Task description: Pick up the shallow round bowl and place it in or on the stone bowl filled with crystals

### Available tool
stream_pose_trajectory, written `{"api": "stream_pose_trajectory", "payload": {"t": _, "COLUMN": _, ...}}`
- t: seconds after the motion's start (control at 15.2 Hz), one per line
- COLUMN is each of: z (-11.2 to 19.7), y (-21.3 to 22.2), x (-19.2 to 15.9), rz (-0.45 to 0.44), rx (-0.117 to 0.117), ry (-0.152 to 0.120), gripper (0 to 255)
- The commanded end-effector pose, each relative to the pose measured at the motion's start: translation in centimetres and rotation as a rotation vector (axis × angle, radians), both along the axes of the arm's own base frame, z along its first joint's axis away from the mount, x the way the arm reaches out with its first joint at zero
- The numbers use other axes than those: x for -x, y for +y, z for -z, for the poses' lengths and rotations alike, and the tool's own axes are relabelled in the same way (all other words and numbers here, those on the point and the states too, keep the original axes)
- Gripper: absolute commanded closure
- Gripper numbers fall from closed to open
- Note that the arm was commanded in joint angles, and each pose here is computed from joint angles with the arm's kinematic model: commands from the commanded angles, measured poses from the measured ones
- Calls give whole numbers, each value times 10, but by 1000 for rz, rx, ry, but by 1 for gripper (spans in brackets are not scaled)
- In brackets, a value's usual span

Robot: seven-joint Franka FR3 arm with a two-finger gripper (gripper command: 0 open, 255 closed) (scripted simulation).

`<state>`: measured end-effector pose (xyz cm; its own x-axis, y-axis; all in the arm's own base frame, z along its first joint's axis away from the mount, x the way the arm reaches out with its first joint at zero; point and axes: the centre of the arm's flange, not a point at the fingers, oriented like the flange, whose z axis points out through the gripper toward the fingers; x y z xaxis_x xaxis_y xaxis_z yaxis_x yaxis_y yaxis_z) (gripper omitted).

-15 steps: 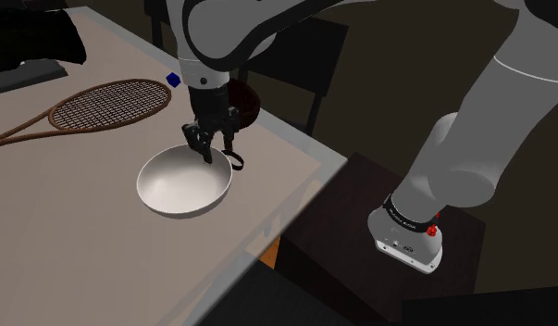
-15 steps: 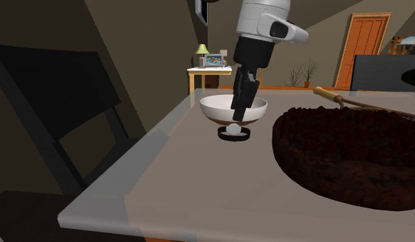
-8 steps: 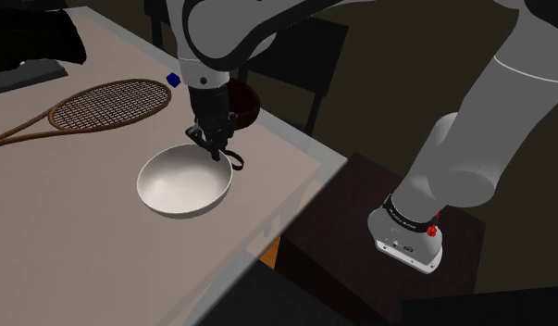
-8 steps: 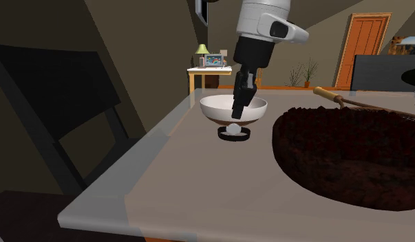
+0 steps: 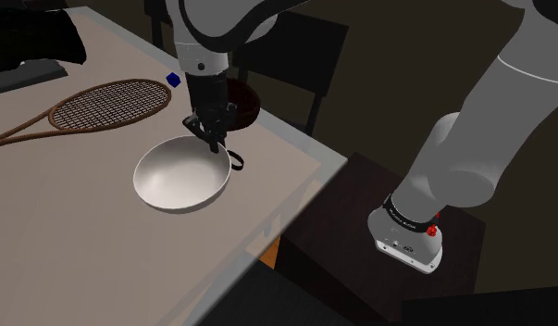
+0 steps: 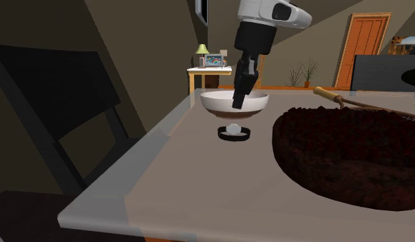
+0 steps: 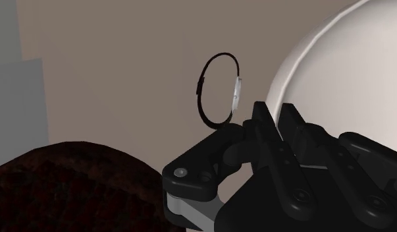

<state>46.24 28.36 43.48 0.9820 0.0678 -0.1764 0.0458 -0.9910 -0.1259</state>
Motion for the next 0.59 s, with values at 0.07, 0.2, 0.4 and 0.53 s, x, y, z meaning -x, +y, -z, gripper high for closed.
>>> {"api": "stream_pose_trajectory", "payload": {"t": 0.07, "z": -16, "y": 0, "x": 1, "rz": 0, "rx": 0, "ry": 0, "gripper": 255}}
{"api": "stream_pose_trajectory", "payload": {"t": 0.2, "z": -27, "y": 0, "x": 1, "rz": 0, "rx": 0, "ry": 0, "gripper": 255}}
{"api": "stream_pose_trajectory", "payload": {"t": 0.4, "z": -43, "y": 0, "x": 1, "rz": 0, "rx": 0, "ry": 0, "gripper": 255}}
{"api": "stream_pose_trajectory", "payload": {"t": 0.53, "z": -53, "y": 0, "x": 1, "rz": 0, "rx": 0, "ry": 0, "gripper": 255}}
